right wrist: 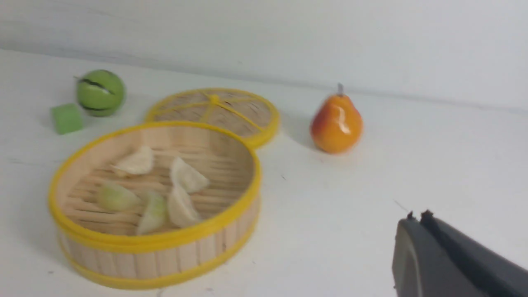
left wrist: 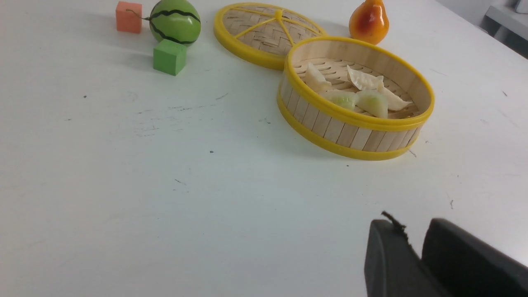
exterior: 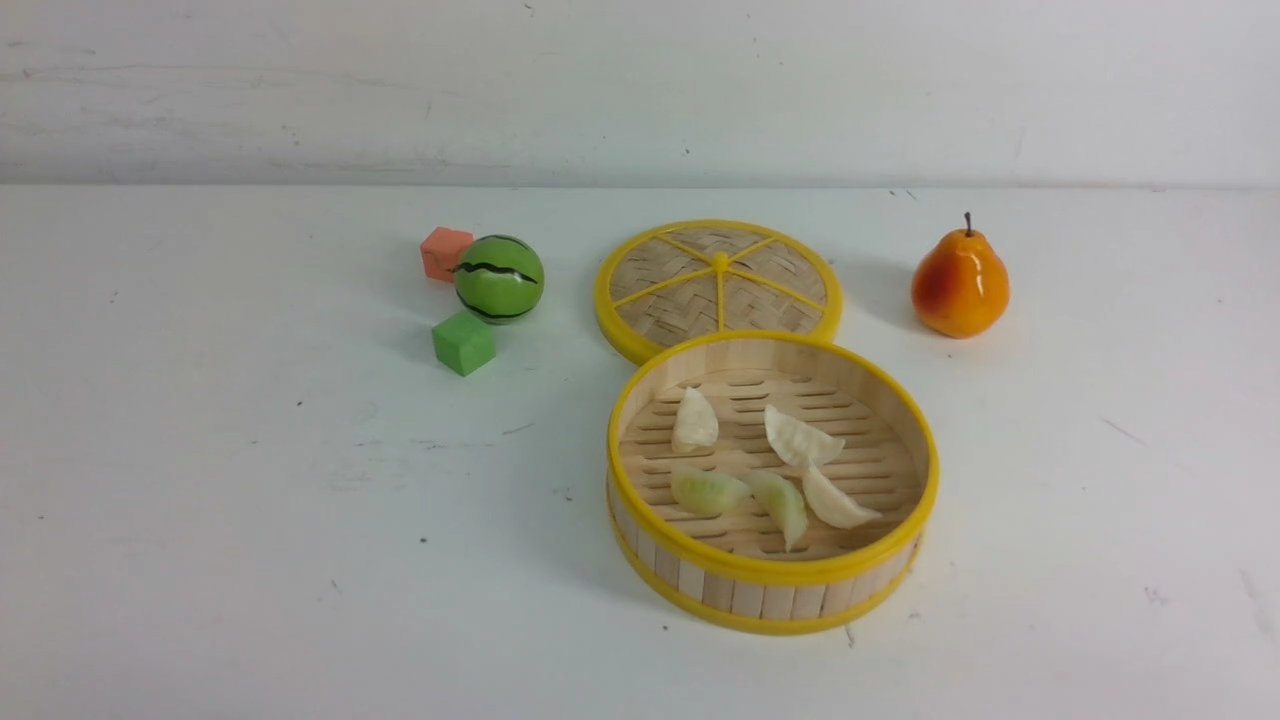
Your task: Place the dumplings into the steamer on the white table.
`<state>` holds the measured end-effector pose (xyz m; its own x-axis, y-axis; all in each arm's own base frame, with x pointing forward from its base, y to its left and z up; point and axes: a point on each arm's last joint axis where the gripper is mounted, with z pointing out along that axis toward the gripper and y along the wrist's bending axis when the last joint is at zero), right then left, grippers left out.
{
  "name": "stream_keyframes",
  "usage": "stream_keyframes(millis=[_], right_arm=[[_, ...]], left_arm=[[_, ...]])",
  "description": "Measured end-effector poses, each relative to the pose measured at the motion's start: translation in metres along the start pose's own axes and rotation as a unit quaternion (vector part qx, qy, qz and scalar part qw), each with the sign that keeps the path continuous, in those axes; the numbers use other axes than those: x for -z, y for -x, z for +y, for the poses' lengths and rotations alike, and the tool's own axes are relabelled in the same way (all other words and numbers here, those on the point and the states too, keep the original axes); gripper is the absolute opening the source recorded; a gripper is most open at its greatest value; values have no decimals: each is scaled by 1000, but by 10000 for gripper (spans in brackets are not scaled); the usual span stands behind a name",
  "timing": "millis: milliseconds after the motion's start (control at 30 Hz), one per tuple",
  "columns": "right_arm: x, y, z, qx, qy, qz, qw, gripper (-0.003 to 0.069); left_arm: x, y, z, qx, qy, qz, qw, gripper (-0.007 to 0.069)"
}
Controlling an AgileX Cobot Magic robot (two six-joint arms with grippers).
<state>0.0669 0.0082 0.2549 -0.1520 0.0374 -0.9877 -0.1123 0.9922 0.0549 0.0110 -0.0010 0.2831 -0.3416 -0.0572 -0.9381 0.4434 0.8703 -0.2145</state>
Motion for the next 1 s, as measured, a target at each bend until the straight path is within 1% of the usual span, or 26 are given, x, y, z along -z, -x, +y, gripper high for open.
stream_keyframes(millis=[33,100,133,167,267,433,1000], right_arm=[[4,-14,-4,-18,-28,5,999,-22],[8,-27,-8,-32,-53,5,998,-22],[10,-41,-11,-43,-76,11,996,-22],[11,-49,-12,-47,-89,18,995,-22],[8,-63,-15,-53,-104,38,992,-22],[4,-82,-16,-57,-107,66,990,-22],[4,-82,-16,-62,-106,66,990,-22]], left_arm=[[0,0,0,0,0,0,1000,128],[0,0,0,0,0,0,1000,130],[0,0,0,0,0,0,1000,132],[0,0,0,0,0,0,1000,133],[0,0,0,0,0,0,1000,135],[0,0,0,0,0,0,1000,141],[0,0,0,0,0,0,1000,164]])
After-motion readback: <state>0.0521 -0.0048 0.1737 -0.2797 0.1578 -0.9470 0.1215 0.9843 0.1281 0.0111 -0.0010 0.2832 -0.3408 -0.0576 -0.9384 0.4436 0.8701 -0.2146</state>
